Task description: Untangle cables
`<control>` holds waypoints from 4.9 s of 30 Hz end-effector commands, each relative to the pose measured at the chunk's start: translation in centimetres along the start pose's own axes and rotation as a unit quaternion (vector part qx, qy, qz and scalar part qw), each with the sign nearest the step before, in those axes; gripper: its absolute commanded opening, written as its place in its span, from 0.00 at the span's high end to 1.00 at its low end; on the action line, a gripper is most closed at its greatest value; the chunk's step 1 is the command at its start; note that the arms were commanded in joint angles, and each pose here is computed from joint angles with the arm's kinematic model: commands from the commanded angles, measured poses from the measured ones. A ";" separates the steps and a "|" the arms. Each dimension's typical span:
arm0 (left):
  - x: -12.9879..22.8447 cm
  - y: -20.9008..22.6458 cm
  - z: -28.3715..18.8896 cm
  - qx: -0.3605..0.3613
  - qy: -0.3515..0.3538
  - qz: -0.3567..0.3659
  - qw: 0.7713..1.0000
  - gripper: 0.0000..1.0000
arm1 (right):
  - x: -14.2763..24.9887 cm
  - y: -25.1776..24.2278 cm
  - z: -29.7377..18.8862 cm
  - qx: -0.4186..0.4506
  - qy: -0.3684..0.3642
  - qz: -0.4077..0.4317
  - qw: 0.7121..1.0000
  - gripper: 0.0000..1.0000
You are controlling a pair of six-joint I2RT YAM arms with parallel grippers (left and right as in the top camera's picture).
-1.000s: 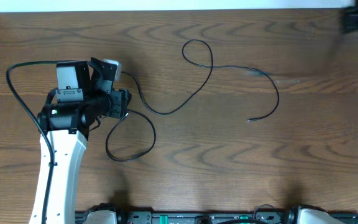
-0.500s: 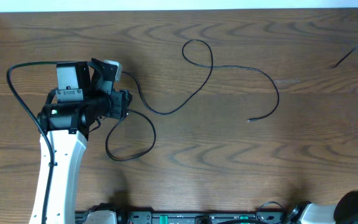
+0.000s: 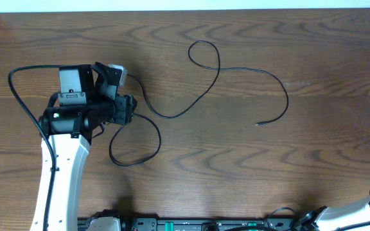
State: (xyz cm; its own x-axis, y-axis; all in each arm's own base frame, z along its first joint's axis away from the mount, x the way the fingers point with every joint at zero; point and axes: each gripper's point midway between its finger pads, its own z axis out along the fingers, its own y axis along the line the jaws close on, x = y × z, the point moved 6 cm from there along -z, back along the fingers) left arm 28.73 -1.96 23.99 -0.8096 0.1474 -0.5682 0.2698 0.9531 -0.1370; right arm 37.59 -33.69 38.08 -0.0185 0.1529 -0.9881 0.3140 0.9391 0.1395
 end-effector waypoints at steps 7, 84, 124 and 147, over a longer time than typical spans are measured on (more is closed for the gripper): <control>0.0 -0.5 0.0 0.021 -0.002 -0.005 1.000 0.41 | 2.6 -4.8 -1.6 0.035 0.045 0.162 0.985 0.16; 0.0 -0.9 -0.1 0.037 -0.004 -0.005 0.999 0.41 | 32.8 -5.5 -11.2 0.417 0.309 0.279 0.808 0.98; -0.4 -0.8 -0.1 0.035 -0.012 -0.015 0.999 0.41 | 39.5 41.0 -17.5 -0.519 0.450 -0.204 0.698 0.01; -1.1 3.2 -0.5 -0.137 -0.041 -0.153 0.978 0.43 | 37.1 54.2 -25.1 -0.666 0.228 -0.275 0.655 0.01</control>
State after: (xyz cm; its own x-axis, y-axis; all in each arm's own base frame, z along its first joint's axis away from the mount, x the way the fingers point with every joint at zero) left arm 30.34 0.88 24.63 -0.7853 -0.1241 -0.6065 -0.0913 0.9922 -0.0848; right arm 30.56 29.26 10.17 -0.1804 -0.5453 -0.8186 -0.9521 0.3058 0.0060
